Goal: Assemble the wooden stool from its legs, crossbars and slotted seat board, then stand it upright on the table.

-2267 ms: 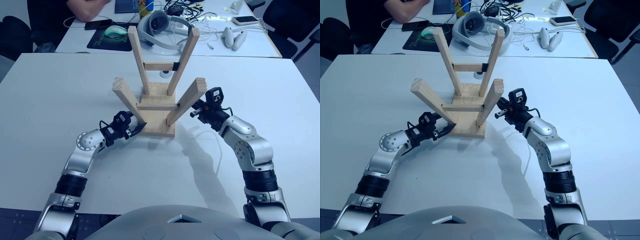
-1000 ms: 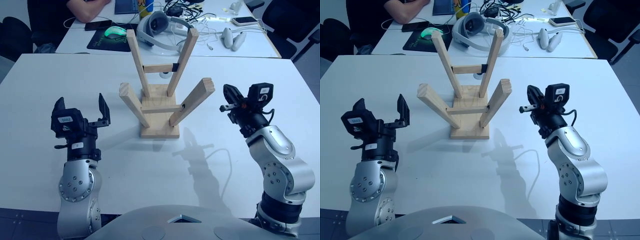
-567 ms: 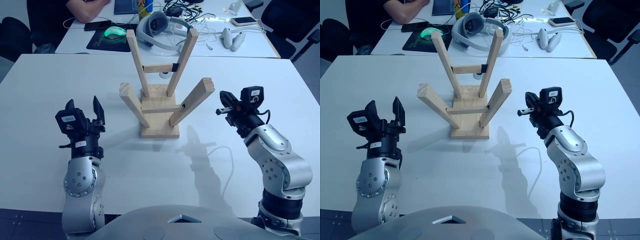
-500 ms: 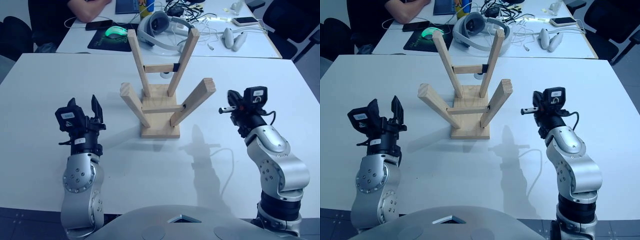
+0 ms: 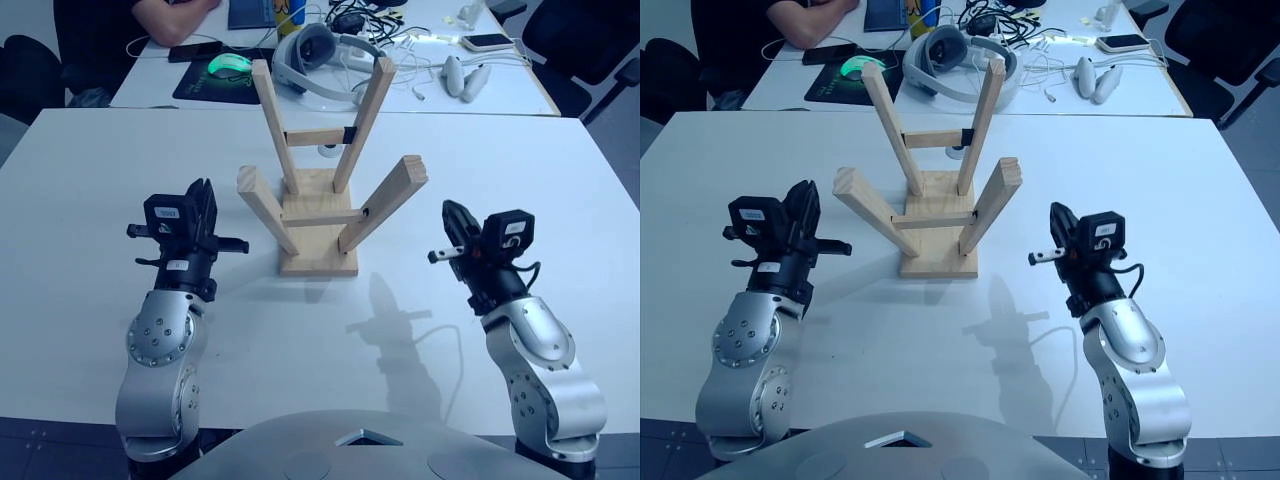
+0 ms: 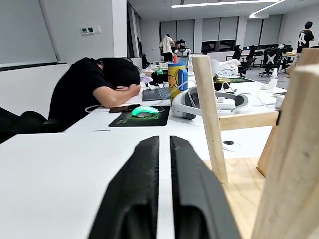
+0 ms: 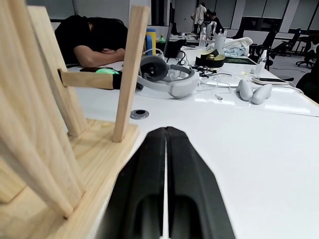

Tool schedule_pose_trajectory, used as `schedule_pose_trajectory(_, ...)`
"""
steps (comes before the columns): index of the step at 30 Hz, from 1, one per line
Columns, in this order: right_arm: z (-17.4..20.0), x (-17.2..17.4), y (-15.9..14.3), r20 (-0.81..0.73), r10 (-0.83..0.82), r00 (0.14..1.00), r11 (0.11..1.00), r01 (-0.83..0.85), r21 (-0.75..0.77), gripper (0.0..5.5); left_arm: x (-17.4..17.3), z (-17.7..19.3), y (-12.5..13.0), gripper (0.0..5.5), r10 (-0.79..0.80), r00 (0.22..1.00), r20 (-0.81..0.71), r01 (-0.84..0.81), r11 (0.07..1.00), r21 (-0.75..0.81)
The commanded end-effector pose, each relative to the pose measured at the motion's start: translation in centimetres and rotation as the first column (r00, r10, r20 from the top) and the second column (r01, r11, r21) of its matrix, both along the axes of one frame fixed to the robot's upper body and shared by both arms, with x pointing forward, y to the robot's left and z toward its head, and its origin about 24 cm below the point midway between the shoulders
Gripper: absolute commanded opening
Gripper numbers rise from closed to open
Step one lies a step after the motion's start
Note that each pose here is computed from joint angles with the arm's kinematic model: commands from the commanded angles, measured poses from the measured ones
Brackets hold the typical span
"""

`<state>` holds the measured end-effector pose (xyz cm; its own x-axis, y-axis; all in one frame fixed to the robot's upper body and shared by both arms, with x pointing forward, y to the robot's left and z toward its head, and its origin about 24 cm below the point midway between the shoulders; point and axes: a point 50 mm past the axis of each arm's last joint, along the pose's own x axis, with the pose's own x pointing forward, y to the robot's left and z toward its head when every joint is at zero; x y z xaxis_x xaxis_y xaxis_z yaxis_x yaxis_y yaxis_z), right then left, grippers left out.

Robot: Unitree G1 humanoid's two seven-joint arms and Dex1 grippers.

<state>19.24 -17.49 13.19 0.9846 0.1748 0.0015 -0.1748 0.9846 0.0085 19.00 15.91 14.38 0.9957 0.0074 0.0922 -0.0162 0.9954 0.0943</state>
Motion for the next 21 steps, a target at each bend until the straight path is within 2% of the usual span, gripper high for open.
schedule_pose_trajectory(1, 0.7, -0.1, 0.2, 0.018, -0.018, 1.000, 1.000, 0.018, 0.024, 0.00, -0.1, 0.6, 0.1, 0.02, -0.003, 1.000, 0.026, 0.003, 1.000, 0.012)
schedule_pose_trajectory(6, 1.7, -0.3, -0.4, 0.060, -0.121, 0.991, 0.993, 0.122, -0.006, 0.00, -0.1, 1.4, 0.1, 0.02, -0.012, 0.997, 0.074, 0.011, 1.000, 0.008)
schedule_pose_trajectory(10, 2.2, 0.0, -3.0, 0.102, -0.356, 0.929, 0.930, 0.363, -0.056, 0.00, -1.0, 3.3, 3.3, 0.02, 0.239, 0.950, 0.201, -0.258, 0.963, 0.074)
schedule_pose_trajectory(13, 2.2, 0.1, -3.2, 0.100, -0.386, 0.917, 0.917, 0.394, -0.071, 0.00, -1.5, 3.6, 5.0, 0.02, 0.368, 0.902, 0.228, -0.403, 0.906, 0.130)
schedule_pose_trajectory(15, 2.2, 0.2, -3.1, 0.093, -0.385, 0.918, 0.917, 0.392, -0.072, 0.00, -1.5, 3.2, 5.0, 0.02, 0.365, 0.909, 0.203, -0.395, 0.909, 0.136)
schedule_pose_trajectory(18, 2.3, 0.5, -2.5, 0.085, -0.335, 0.939, 0.939, 0.339, -0.047, 0.00, -0.5, 2.1, 3.0, 0.02, 0.202, 0.973, 0.111, -0.213, 0.972, 0.097)
schedule_pose_trajectory(19, 2.5, 0.6, -0.6, 0.086, -0.174, 0.981, 0.984, 0.176, -0.006, 0.00, 0.1, 1.1, 0.7, 0.02, 0.017, 0.999, 0.036, -0.018, 0.999, 0.031)
schedule_pose_trajectory(20, 3.1, 0.2, 2.5, 0.117, 0.099, 0.988, 0.995, -0.101, 0.015, 0.00, -0.1, 0.2, -3.5, 0.02, -0.321, 0.946, -0.039, 0.322, 0.946, 0.033)
schedule_pose_trajectory(21, 2.9, -0.8, 5.8, 0.083, 0.399, 0.913, 0.917, -0.400, -0.010, 0.00, -1.2, -0.9, -6.1, 0.02, -0.527, 0.839, -0.136, 0.534, 0.845, 0.022)
